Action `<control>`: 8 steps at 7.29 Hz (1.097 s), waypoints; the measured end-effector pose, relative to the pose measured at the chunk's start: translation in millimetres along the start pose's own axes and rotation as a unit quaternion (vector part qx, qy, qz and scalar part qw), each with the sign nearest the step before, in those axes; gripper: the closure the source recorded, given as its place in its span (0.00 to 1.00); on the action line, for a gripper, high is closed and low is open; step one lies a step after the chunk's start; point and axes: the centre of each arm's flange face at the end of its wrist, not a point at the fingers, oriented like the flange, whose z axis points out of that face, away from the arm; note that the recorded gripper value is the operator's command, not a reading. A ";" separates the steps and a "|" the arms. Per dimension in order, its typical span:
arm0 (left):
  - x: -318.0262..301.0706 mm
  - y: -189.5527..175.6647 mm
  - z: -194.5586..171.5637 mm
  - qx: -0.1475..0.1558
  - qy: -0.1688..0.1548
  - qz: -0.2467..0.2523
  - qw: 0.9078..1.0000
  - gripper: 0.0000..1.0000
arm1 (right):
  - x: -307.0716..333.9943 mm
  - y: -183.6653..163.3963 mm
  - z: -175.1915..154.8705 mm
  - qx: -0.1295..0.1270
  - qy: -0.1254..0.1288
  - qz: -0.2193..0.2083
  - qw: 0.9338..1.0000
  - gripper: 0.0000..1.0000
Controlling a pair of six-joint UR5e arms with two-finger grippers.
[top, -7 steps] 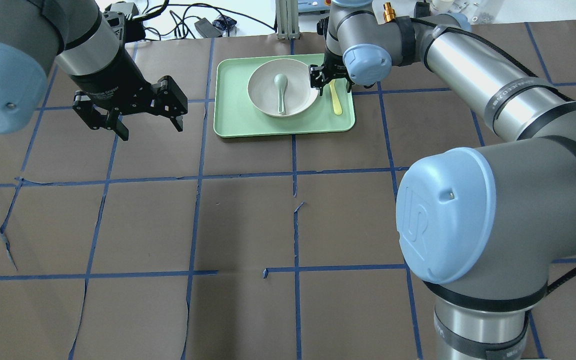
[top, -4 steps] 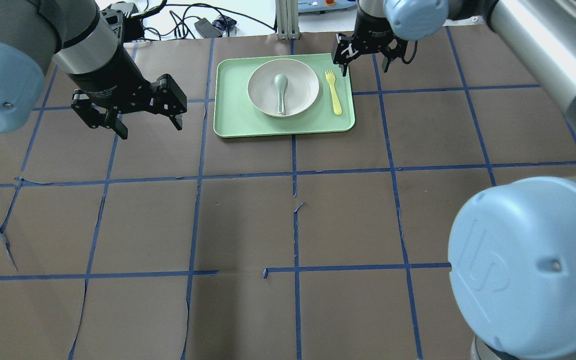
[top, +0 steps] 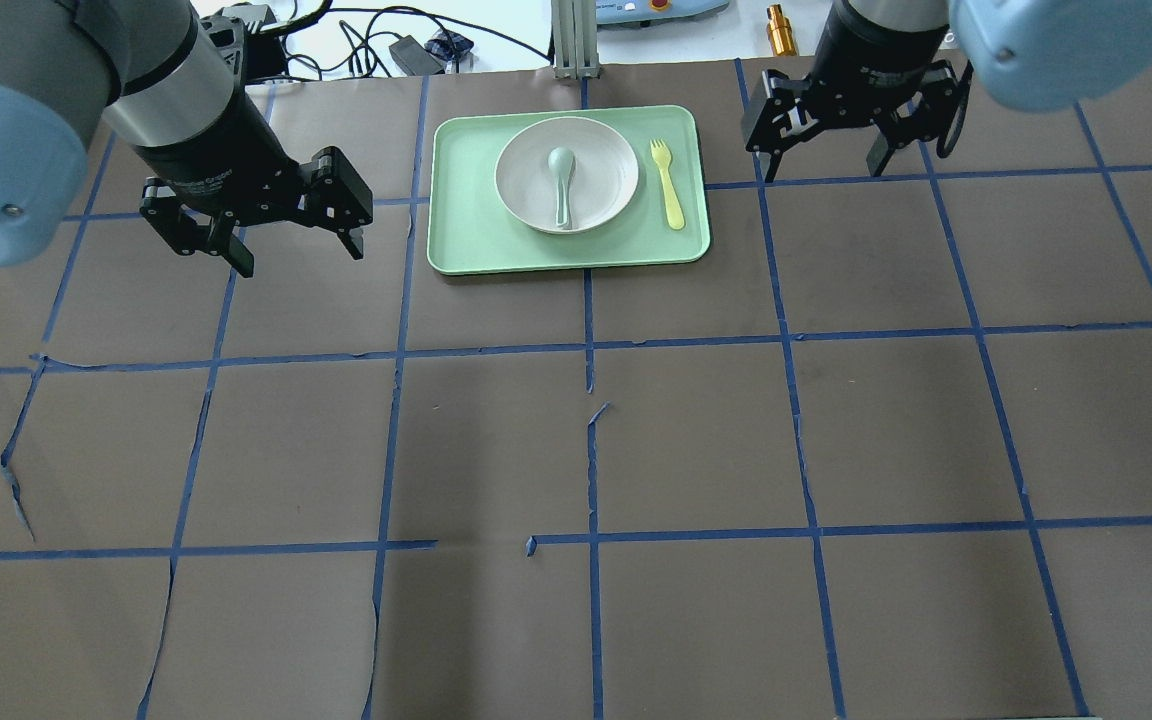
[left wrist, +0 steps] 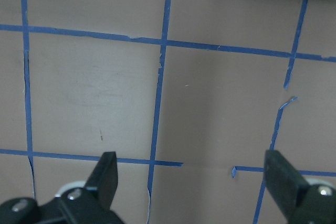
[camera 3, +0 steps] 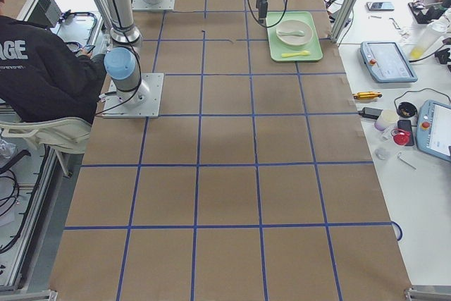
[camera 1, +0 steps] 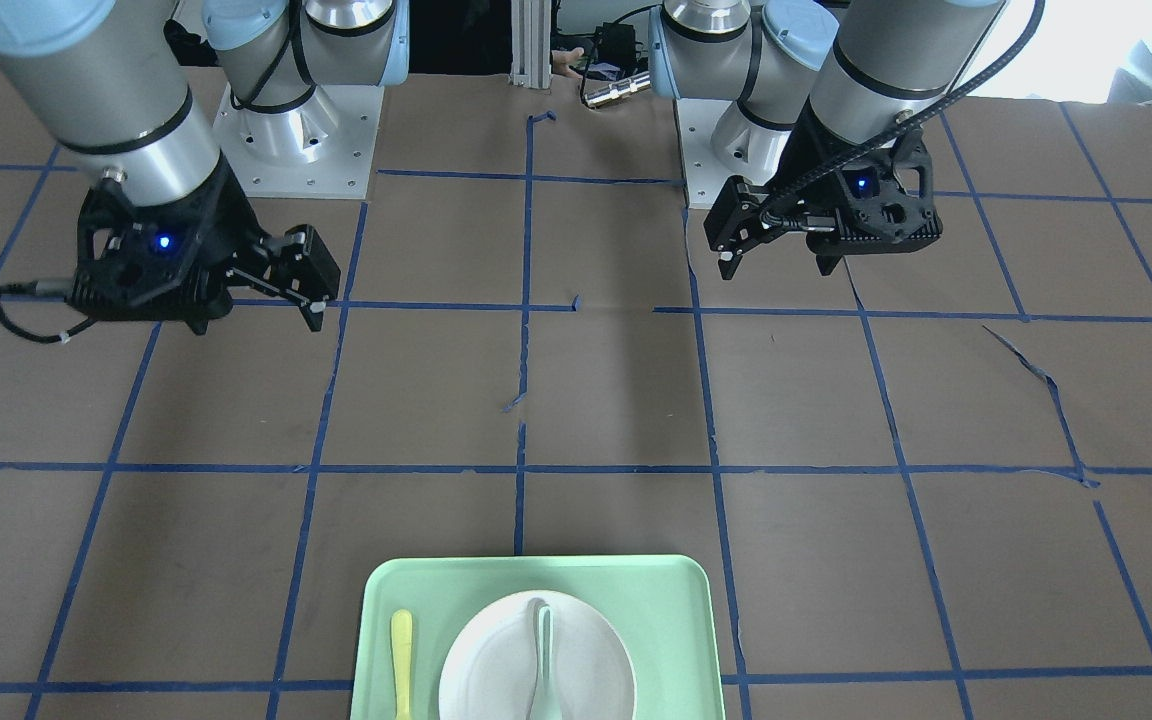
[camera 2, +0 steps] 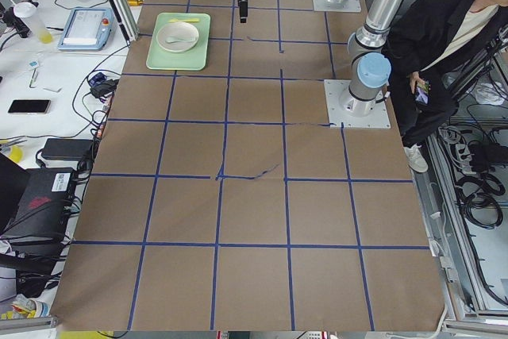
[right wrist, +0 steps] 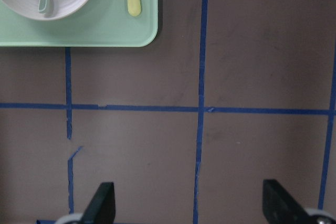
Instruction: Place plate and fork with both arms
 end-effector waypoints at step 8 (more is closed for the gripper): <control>-0.2 1.4 -2.9 0.002 -0.002 -0.005 1.000 0.00 | 4.2 64.8 -4.1 0.009 0.022 0.000 1.000 0.00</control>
